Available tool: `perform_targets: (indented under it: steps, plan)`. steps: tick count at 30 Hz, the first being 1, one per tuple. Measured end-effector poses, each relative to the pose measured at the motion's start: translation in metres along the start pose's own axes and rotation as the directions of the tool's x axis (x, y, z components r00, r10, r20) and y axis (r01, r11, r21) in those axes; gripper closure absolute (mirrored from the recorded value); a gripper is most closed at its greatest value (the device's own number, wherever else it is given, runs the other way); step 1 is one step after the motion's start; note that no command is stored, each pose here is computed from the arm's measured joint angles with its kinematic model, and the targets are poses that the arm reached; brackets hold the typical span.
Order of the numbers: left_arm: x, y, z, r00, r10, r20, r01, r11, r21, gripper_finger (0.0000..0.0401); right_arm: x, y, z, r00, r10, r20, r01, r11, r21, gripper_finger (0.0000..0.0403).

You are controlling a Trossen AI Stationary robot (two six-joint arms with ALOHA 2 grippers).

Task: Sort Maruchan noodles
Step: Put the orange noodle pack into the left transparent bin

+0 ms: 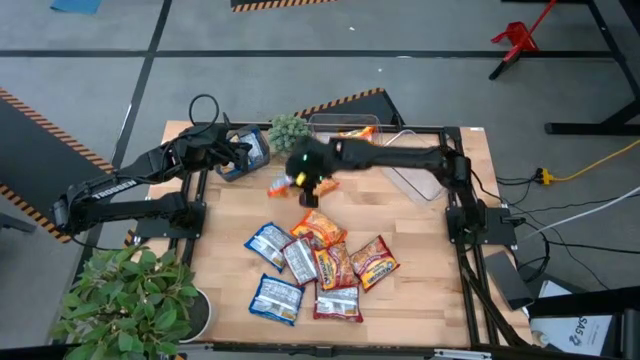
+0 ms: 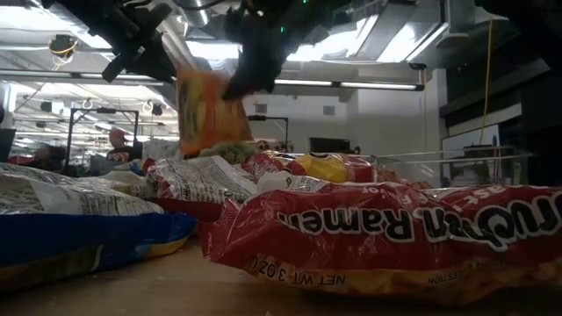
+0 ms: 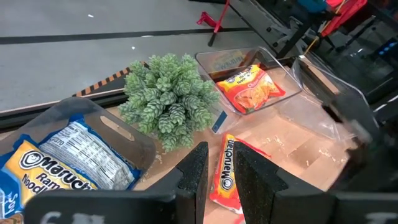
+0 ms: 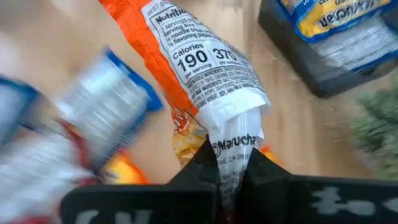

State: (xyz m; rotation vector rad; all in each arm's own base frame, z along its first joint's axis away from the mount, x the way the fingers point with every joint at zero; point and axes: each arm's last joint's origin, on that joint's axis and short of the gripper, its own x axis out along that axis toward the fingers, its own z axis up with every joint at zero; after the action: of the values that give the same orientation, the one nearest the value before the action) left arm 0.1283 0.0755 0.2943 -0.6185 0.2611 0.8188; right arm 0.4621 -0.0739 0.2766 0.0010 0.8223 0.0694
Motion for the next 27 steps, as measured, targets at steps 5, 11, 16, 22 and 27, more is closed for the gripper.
perform_targets:
  steps: [5, 11, 16, 22, 27]
  plan:
    - [0.000, 0.000, 0.000, 1.000, 0.000, 0.000, 0.000, 1.000, 0.000, 0.0332, -0.047, -0.037, 0.013, 0.992, 0.060, 0.108, -0.086, 0.961, 0.262, 0.0402]
    - [0.000, 0.000, -0.001, 1.000, 0.003, -0.008, -0.003, 1.000, 0.002, 0.0332, -0.111, -0.085, 0.004, 0.978, -0.077, 0.193, -0.022, 0.884, 0.468, 0.0403]
    - [0.000, 0.000, -0.001, 1.000, 0.002, -0.010, -0.002, 1.000, 0.002, 0.0332, -0.148, -0.115, -0.024, 0.951, -0.231, 0.206, 0.058, 0.786, 0.616, 0.0403]
    - [0.000, 0.000, -0.001, 1.000, 0.006, -0.009, -0.006, 1.000, 0.012, 0.0332, -0.141, -0.129, -0.077, 0.899, -0.326, 0.291, -0.017, 0.639, 0.769, 0.0403]
    - [0.000, 0.001, -0.001, 1.000, 0.008, -0.007, -0.008, 1.000, 0.025, 0.0332, -0.106, -0.137, -0.125, 0.856, -0.365, 0.367, -0.160, 0.489, 0.857, 0.0403]
